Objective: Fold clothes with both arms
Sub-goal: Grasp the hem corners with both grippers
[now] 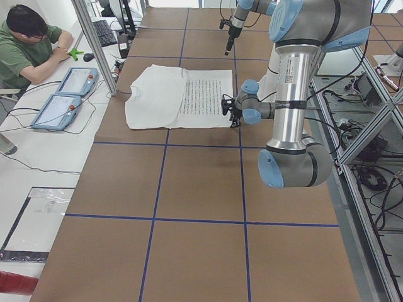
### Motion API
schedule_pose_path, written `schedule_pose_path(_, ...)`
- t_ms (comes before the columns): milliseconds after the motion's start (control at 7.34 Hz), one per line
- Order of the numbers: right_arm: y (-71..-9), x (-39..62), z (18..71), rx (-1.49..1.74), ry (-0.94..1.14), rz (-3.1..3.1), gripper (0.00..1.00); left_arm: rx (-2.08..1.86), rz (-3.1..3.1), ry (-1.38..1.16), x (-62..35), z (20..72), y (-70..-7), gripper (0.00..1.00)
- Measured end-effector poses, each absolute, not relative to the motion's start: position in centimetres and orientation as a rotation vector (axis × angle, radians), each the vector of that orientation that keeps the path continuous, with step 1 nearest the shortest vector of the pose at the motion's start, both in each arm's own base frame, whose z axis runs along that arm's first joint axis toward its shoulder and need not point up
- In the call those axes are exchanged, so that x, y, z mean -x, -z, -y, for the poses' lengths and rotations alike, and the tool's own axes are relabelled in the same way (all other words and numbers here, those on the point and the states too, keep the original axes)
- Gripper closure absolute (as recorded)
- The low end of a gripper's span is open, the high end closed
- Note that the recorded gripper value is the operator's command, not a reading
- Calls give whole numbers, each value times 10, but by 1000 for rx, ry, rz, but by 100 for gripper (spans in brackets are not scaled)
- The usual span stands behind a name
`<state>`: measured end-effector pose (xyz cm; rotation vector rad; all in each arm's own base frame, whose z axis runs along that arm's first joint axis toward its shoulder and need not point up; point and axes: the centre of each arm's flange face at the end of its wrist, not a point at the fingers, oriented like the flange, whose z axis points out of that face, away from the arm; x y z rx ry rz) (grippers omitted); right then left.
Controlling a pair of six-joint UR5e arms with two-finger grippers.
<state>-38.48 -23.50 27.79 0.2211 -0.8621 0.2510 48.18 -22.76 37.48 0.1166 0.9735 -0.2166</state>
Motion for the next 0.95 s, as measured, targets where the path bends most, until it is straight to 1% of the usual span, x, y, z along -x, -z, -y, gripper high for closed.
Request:
schedule_pose_path(409,-279,386,234,-221,-249,859,0,-114,-964,211,-481,224,-368,100)
schedule_pose_path(681,-281,391,228,-242,-242,855,0,-112,-985,206,-466,221,-339,100)
schedule_pose_path(817,-284,396,221,-258,-245,858,2,-110,-1009,203,-456,219,-322,100)
schedule_pose_path(953,-291,399,213,-272,-255,869,7,-102,-1027,197,-450,217,-310,100)
